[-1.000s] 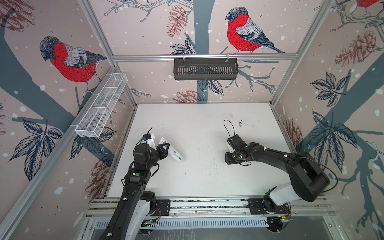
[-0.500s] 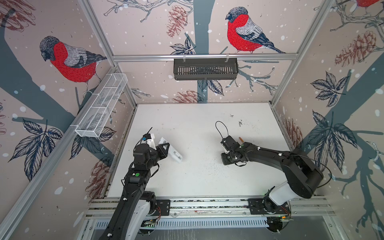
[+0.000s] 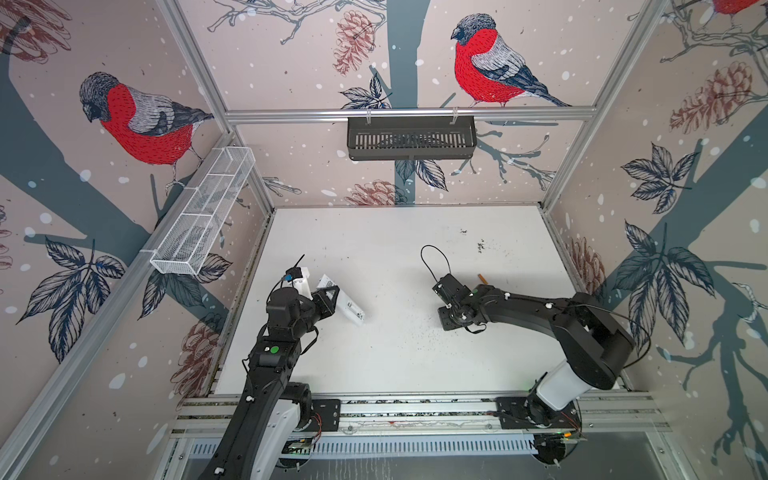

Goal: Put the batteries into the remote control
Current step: 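Close the right gripper on the orange battery and lift it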

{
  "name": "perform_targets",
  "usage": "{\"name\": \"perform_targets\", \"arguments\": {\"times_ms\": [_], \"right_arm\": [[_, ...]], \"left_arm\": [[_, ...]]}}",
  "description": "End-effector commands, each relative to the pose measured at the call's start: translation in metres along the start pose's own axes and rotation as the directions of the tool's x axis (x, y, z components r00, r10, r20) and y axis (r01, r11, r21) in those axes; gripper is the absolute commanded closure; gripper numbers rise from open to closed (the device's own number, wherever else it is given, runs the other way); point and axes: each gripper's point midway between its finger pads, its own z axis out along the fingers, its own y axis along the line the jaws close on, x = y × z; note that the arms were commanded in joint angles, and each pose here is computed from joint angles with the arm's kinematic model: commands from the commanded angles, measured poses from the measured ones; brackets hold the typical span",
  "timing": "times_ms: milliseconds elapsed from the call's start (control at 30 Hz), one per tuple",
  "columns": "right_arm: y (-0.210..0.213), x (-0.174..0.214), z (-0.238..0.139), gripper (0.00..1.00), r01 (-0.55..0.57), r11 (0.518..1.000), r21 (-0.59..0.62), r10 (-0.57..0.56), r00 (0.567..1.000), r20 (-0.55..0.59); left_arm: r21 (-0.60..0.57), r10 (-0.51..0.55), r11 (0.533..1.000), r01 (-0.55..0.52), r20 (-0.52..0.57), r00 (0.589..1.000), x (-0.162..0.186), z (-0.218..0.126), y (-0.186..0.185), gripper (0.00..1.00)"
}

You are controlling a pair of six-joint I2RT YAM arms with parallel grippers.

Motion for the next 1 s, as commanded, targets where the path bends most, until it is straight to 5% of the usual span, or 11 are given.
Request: {"name": "perform_targets", "arguments": {"times_ms": [0, 967], "right_arm": [[0.003, 0.005, 0.002, 0.65, -0.01, 1.0, -0.011, 0.01, 1.0, -0.022], [0.014, 0.011, -0.004, 0.73, 0.038, 0.997, 0.068, -0.037, 0.999, -0.013]], "left_arm": [[0.028, 0.02, 0.999, -0.02, 0.013, 1.0, -0.004, -0.001, -0.006, 1.0], [0.033, 0.019, 0.999, -0.019, 0.007, 1.0, -0.003, 0.001, -0.006, 1.0]]}}
